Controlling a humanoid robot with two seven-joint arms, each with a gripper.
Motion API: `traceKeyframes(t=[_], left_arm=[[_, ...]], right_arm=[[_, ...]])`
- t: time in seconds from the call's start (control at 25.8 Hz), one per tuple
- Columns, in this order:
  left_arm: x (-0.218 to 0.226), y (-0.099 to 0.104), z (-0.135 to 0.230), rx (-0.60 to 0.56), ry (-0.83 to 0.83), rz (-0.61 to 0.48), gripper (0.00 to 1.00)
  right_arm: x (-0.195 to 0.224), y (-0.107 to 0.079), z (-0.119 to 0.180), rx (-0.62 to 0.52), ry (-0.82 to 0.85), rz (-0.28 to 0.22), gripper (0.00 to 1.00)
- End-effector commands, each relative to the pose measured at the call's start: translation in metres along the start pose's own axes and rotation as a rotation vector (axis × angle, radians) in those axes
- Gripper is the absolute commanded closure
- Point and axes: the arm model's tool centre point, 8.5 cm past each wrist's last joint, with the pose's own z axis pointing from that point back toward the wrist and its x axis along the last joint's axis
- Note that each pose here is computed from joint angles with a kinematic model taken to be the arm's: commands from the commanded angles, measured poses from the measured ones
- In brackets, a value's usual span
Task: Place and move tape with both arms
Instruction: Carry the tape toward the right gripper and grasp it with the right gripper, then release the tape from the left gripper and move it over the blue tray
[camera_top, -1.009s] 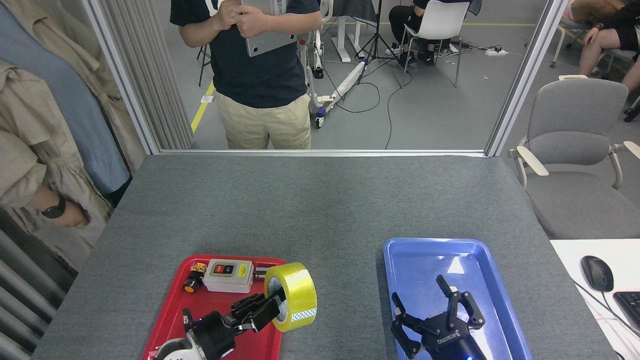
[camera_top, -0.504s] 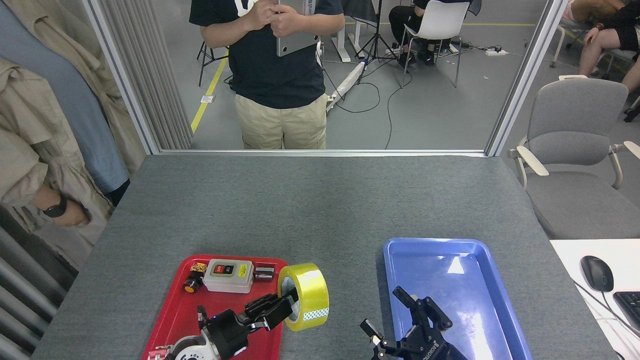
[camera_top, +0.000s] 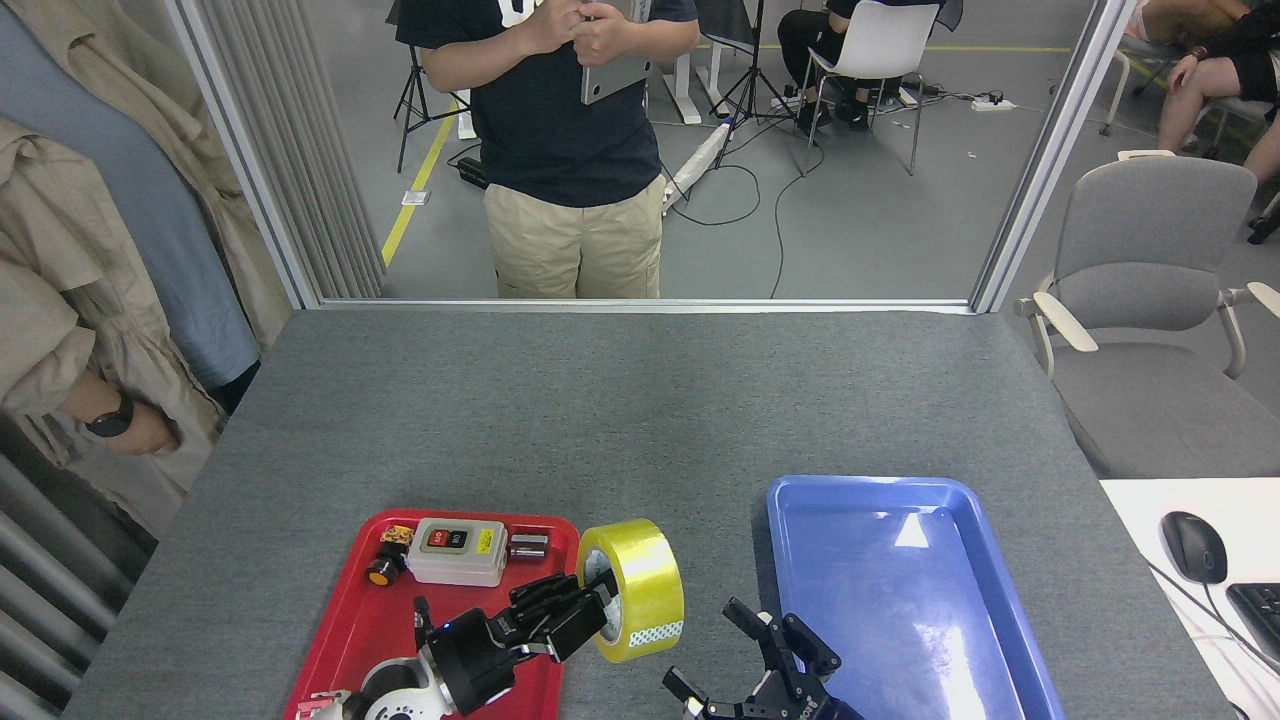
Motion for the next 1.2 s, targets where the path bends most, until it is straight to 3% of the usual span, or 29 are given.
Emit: traceKeyframes(t=[0.0,0.35,0.7,0.78,0.89,0.93,1.16], left_arm=[[0.005,0.000,-0.004,0.008,-0.022,-0.016,1.00],[0.013,-0.009,-0.012,-0.022,-0.050,-0.014,1.00],[0.020,-0.017,-0.012,-0.050,-0.069,-0.017,1.00],[0.020,-0.016,-0.011,-0.049,-0.067,-0.021,0.80],[0.016,-0.007,-0.009,-0.014,-0.058,-0.024,0.14],[0.015,-0.001,-0.007,0.018,-0.055,-0.025,0.01],[0.004,0.030,0.014,0.213,-0.026,0.000,0.01]], right_arm=[[0.006,0.000,-0.007,0.003,-0.030,0.005,0.01],[0.021,0.003,-0.016,0.046,-0.089,0.063,0.02],[0.028,-0.012,-0.017,0.025,-0.128,0.146,0.53],[0.024,-0.013,-0.012,0.032,-0.123,0.155,0.63],[0.022,-0.013,-0.009,0.036,-0.116,0.160,0.76],[0.021,-0.013,-0.008,0.037,-0.113,0.161,0.80],[0.009,-0.012,0.009,0.061,-0.075,0.173,0.94]])
